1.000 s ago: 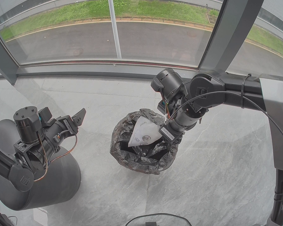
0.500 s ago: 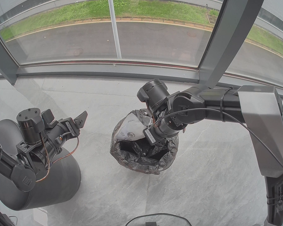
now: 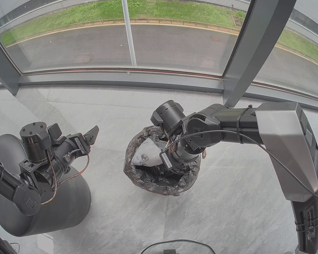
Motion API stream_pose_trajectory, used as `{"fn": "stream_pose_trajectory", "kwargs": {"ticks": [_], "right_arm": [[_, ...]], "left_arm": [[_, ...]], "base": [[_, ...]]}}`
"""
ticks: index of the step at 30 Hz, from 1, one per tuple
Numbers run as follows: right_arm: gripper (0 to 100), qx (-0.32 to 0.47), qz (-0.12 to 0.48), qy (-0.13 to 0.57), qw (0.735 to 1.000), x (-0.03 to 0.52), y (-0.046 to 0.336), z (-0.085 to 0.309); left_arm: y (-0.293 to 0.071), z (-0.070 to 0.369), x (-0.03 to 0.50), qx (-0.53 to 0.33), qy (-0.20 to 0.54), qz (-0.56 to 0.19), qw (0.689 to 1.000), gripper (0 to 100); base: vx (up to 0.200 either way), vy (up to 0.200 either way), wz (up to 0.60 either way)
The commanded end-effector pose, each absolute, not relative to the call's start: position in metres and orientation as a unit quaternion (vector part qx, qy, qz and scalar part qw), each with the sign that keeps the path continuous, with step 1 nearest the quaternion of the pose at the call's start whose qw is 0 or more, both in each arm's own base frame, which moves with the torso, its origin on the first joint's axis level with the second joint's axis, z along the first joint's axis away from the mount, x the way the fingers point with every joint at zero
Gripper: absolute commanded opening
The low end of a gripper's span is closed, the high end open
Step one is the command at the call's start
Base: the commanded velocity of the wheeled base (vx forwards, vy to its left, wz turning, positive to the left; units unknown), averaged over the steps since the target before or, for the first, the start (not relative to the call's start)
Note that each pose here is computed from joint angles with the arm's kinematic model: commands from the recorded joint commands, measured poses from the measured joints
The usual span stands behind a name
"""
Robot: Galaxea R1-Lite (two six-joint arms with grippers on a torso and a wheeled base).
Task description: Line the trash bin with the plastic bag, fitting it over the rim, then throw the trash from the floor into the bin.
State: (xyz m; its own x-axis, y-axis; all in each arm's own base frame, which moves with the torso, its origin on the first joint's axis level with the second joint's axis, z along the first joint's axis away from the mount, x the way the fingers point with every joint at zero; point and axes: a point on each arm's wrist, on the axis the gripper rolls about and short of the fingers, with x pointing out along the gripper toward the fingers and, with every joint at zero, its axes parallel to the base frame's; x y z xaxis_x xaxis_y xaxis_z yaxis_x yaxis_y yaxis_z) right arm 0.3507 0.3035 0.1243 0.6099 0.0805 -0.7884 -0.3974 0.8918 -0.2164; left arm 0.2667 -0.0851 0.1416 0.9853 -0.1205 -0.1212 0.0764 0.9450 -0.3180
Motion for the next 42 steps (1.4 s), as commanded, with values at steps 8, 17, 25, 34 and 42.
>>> {"fn": "stream_pose_trajectory", "kwargs": {"ticks": [8, 17, 25, 34, 42], "right_arm": [[100, -0.184, 0.144, 0.417, 0.878, 0.346, 0.308, 0.127], [100, -0.142, 0.175, 0.376, 0.899, 0.364, 0.327, 0.102], [100, -0.131, 0.208, 0.352, 0.903, 0.368, 0.337, 0.095], [100, -0.134, 0.187, 0.362, 0.903, 0.387, 0.33, 0.062], [100, -0.127, 0.157, 0.375, 0.905, 0.412, 0.31, 0.028]], "left_arm": [[-0.086, 0.14, 0.267, -0.157, 0.072, -0.05, 0.984, 100], [-0.088, 0.138, 0.267, -0.155, 0.077, -0.053, 0.983, 100], [-0.088, 0.136, 0.268, -0.155, 0.079, -0.053, 0.983, 100], [-0.089, 0.132, 0.27, -0.152, 0.086, -0.051, 0.983, 100], [-0.09, 0.128, 0.272, -0.151, 0.092, -0.05, 0.983, 100]], "base": [[0.0, 0.0, 0.0], [0.0, 0.0, 0.0], [0.0, 0.0, 0.0], [0.0, 0.0, 0.0], [0.0, 0.0, 0.0]]}}
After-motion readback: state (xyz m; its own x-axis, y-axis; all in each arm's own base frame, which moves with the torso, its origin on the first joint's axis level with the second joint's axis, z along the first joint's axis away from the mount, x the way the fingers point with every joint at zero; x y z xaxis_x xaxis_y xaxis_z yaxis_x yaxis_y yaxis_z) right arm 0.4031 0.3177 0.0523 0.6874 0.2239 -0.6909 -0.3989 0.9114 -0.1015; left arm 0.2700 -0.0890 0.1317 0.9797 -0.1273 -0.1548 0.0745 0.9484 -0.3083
